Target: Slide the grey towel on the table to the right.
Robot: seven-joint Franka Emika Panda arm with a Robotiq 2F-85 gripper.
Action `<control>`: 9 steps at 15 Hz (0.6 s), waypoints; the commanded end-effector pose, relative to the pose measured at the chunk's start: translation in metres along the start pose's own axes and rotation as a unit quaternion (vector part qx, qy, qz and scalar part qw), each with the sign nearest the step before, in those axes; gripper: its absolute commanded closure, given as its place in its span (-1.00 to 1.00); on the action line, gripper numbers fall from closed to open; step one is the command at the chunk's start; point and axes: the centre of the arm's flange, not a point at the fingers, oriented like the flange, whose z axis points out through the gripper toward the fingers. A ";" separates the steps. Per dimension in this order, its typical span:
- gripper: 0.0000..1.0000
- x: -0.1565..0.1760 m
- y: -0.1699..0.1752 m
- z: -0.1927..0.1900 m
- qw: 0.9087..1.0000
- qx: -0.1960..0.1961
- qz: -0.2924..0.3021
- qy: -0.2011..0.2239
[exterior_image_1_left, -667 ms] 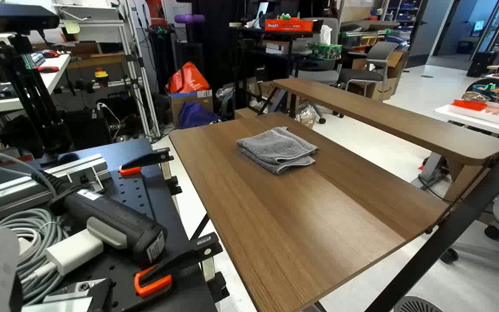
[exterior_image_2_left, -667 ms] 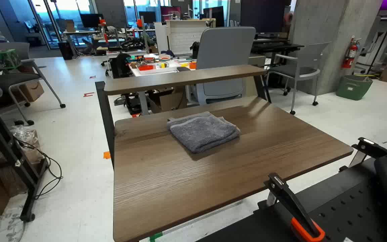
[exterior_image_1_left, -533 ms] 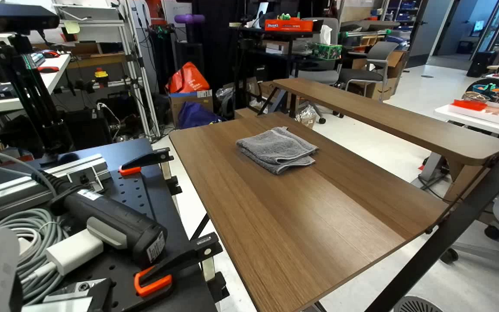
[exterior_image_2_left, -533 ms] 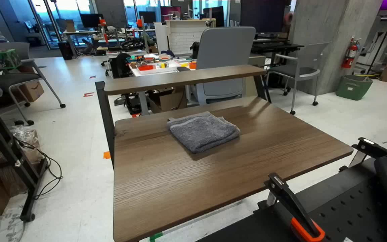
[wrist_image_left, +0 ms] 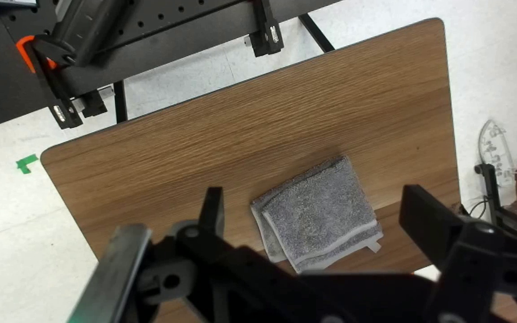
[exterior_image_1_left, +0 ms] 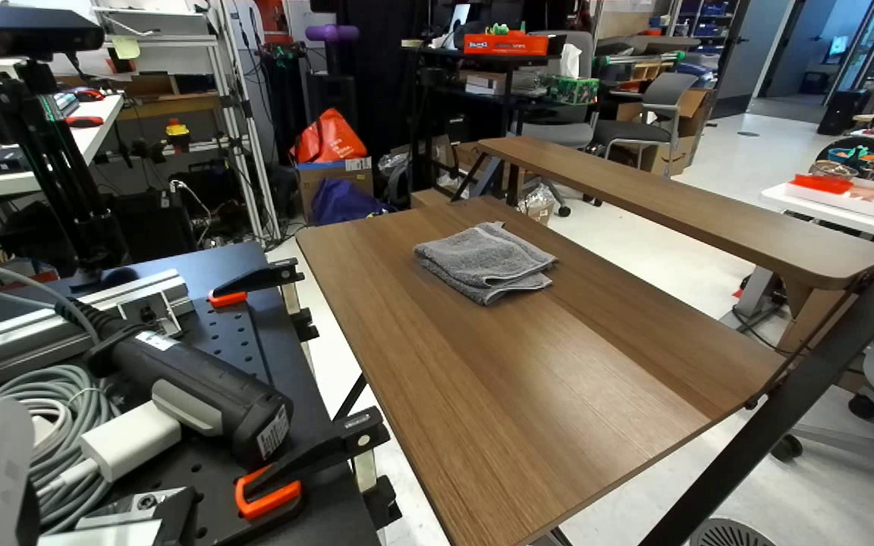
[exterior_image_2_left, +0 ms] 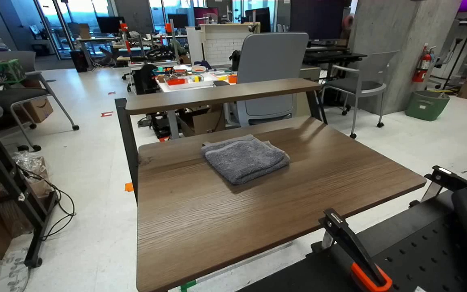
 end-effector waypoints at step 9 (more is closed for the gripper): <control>-1.00 0.125 -0.060 0.172 0.996 -0.057 -0.001 -0.064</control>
